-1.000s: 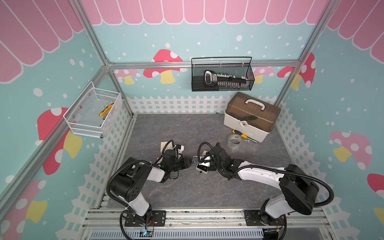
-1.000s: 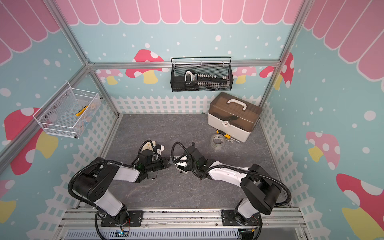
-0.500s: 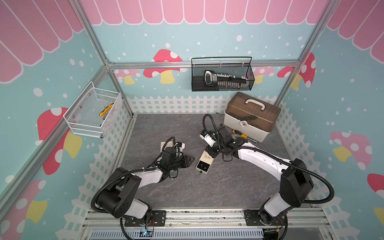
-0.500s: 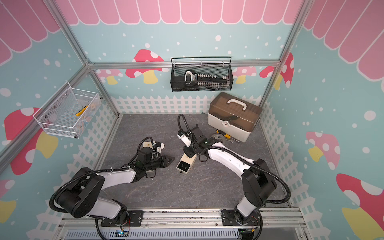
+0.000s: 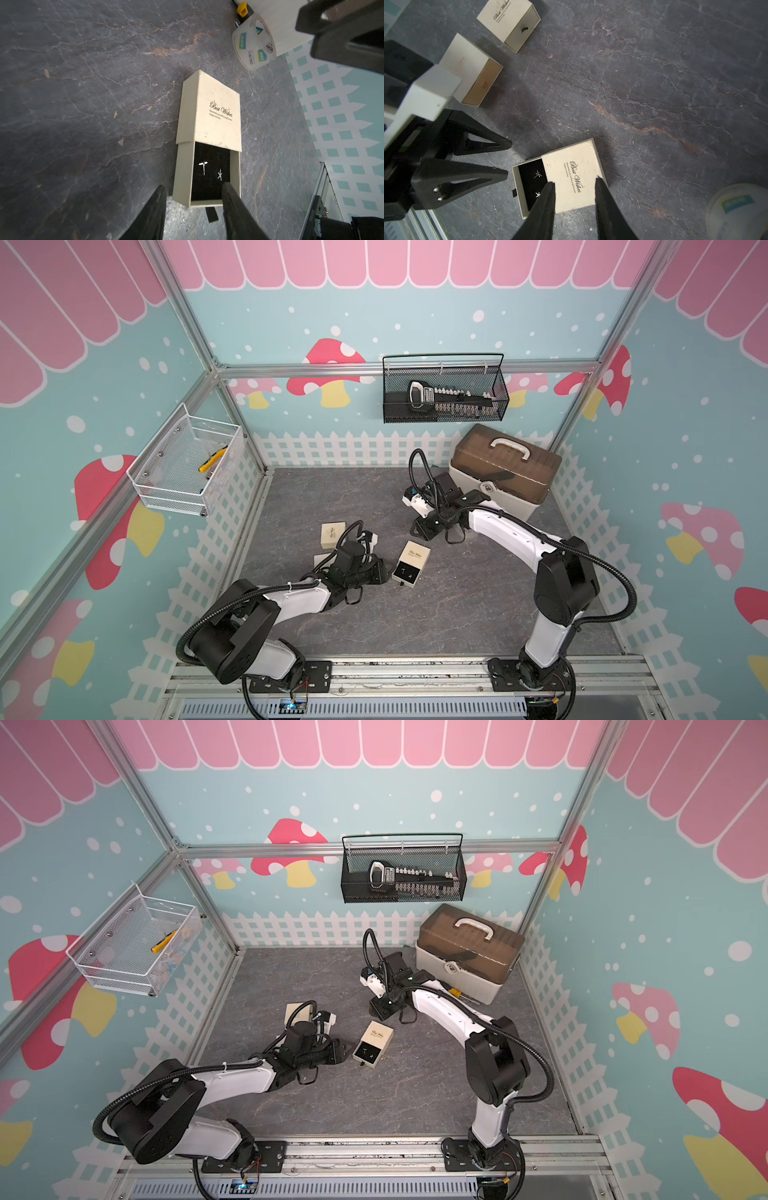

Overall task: Place the earrings into the drawer-style jewelry box
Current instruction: Adjust the earring in the inner lining.

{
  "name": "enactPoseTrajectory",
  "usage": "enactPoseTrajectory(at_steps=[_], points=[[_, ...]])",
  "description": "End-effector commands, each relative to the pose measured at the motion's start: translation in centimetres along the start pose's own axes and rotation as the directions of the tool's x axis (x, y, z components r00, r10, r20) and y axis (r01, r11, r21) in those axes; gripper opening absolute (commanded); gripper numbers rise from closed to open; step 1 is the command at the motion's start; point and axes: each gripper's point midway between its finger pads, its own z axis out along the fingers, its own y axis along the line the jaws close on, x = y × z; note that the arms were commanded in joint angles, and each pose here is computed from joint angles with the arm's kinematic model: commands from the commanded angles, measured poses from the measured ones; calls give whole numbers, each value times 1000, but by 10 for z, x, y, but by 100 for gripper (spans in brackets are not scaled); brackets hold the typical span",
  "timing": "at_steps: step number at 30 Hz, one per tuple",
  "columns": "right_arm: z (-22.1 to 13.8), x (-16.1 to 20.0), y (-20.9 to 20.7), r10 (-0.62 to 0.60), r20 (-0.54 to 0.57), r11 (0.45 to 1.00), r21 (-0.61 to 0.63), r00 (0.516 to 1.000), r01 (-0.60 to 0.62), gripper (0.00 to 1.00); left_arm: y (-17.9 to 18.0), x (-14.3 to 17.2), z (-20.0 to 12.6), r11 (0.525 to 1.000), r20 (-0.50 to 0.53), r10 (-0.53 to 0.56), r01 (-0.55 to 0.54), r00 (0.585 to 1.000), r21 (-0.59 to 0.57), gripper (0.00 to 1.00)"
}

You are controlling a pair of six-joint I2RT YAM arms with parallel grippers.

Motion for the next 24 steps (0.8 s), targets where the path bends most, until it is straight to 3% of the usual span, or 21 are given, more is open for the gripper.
enactPoseTrajectory(at_steps=[1, 16, 24], points=[[7, 23, 8, -50, -132, 997, -59, 990, 42, 29, 6, 6, -4, 998, 53, -68, 68, 996, -12, 46], [38, 43, 21, -180, -300, 973, -193, 937, 125, 28, 14, 22, -4, 988, 64, -155, 155, 986, 5, 47], [45, 49, 40, -236, -324, 947, -288, 916, 142, 28, 12, 26, 3, 988, 46, -155, 154, 987, 18, 46]])
